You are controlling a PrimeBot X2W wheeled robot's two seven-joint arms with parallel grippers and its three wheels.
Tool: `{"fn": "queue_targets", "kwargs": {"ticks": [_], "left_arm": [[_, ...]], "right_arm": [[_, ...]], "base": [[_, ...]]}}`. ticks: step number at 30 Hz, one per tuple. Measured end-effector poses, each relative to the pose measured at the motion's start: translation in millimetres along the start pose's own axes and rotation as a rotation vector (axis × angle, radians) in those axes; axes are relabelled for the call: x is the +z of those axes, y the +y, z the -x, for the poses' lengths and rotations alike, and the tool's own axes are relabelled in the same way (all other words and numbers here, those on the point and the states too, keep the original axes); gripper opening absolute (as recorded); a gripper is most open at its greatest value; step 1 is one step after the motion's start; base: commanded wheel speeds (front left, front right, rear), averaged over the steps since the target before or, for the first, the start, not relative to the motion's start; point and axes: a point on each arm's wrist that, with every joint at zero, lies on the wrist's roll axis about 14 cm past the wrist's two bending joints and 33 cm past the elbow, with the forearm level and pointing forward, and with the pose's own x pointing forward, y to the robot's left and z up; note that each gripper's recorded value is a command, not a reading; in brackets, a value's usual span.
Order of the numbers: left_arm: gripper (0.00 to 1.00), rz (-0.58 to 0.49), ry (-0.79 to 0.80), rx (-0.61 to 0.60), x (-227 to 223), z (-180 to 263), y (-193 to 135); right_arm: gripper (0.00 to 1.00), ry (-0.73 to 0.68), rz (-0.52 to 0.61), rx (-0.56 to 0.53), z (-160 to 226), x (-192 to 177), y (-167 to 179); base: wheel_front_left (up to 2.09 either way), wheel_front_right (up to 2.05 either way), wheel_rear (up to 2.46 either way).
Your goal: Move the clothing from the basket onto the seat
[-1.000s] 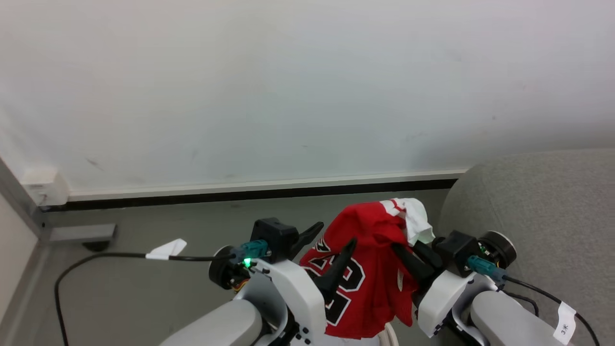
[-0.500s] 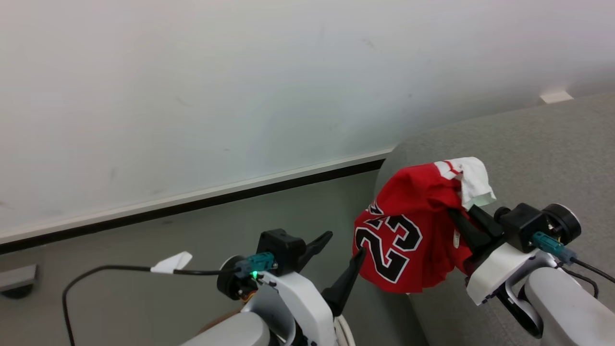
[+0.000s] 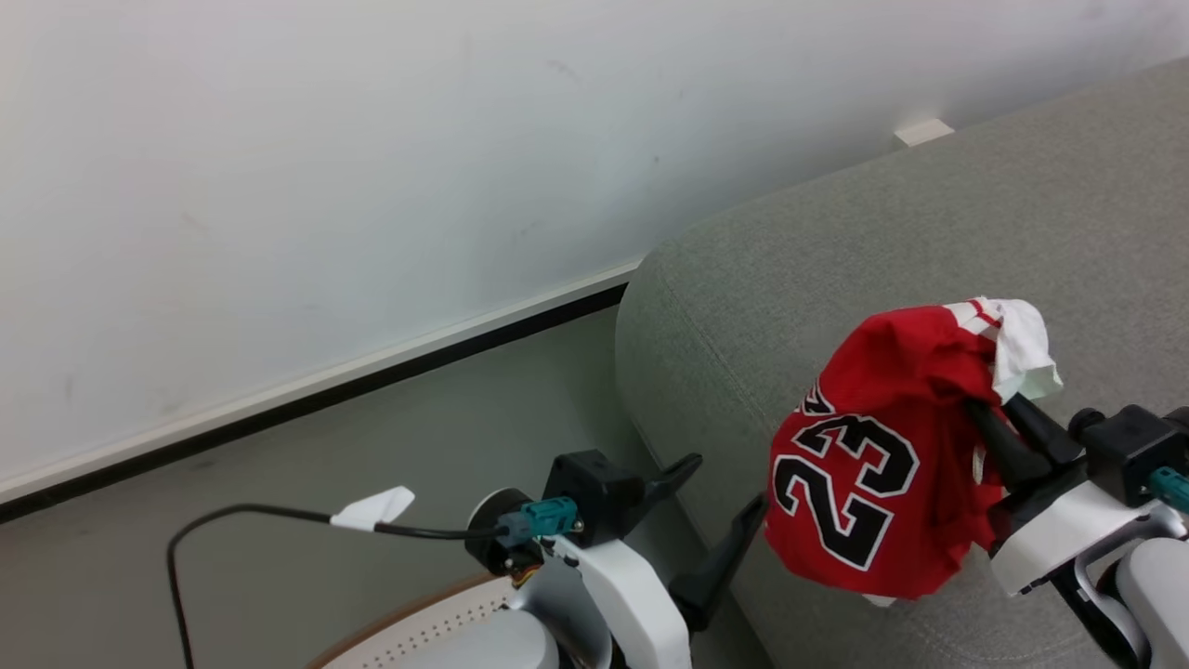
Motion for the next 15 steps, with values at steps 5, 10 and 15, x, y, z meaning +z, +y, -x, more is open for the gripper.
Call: {"fn": "queue_targets", "kwargs": {"ticks": [5,10,15], "left_arm": [[1.00,0.010,-0.009,-0.029,2.0,-5.4,3.6],[1.00,0.029,-0.037,-0.029,5.8,-7.1,28.8],[1.00,0.027,-0.061,-0.006,2.3,-5.2,71.4]], "right_arm": [[0.00,0.001,0.026,-0.059,-4.6,2.2,-20.0],[0.00,-0.011,0.040,-0.128,-35.0,7.1,-37.3],[0.00,-0.026,0.077,-0.207,-84.7,16.1,-60.8]], "base": [[0.00,0.00,0.00],[0.00,0.00,0.00],[0.00,0.00,0.00]]}}
